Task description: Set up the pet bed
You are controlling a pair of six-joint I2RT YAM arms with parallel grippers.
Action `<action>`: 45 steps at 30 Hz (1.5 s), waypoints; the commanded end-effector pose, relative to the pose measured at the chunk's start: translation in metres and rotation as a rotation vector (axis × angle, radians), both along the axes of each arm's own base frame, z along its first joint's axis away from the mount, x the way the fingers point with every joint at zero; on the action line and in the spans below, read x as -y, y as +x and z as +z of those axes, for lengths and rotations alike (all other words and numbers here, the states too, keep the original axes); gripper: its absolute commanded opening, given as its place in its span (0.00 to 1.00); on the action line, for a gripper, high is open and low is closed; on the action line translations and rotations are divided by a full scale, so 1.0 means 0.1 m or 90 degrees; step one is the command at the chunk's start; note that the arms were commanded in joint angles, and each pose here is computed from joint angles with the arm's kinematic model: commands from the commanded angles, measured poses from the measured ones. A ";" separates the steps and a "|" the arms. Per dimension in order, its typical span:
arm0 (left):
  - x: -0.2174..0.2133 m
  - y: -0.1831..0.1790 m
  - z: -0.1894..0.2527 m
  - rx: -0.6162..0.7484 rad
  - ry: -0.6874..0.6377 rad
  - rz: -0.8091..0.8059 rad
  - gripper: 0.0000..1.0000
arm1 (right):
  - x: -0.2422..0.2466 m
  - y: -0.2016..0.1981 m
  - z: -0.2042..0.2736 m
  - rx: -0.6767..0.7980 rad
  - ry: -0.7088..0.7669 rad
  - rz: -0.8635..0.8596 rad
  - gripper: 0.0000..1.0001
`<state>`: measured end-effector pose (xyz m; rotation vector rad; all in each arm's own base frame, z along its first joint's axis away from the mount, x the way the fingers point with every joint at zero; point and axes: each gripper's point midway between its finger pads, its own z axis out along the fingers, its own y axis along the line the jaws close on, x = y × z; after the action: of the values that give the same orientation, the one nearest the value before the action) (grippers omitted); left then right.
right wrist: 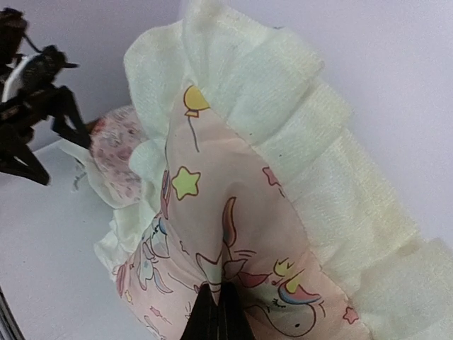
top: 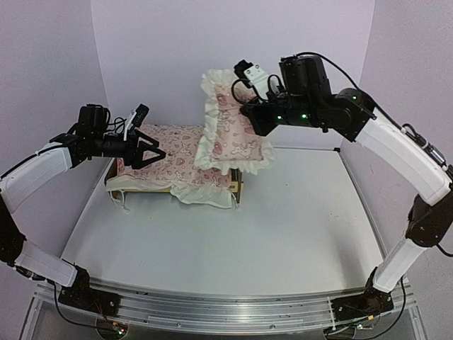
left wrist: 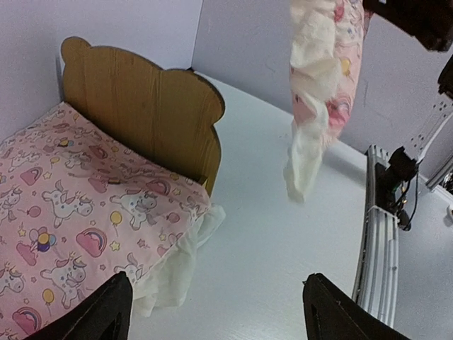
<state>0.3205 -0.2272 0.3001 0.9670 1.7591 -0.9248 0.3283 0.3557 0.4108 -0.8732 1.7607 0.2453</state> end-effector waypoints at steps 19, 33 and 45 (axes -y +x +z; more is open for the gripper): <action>0.23 0.16 0.53 -0.040 -0.120 -0.057 0.82 | -1.41 0.08 0.08 0.070 0.123 0.158 0.00; 0.65 1.26 0.58 -0.192 -0.189 -0.006 0.00 | -0.15 0.89 -0.31 -0.001 0.153 -0.187 0.74; 0.86 2.27 0.10 -0.230 -0.165 0.120 0.00 | 0.91 0.59 -0.54 0.009 0.100 -0.322 0.98</action>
<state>0.5395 -0.3097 0.2936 0.5186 1.9433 -1.2713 0.3956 0.2893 0.3482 -0.3981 1.8785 0.0857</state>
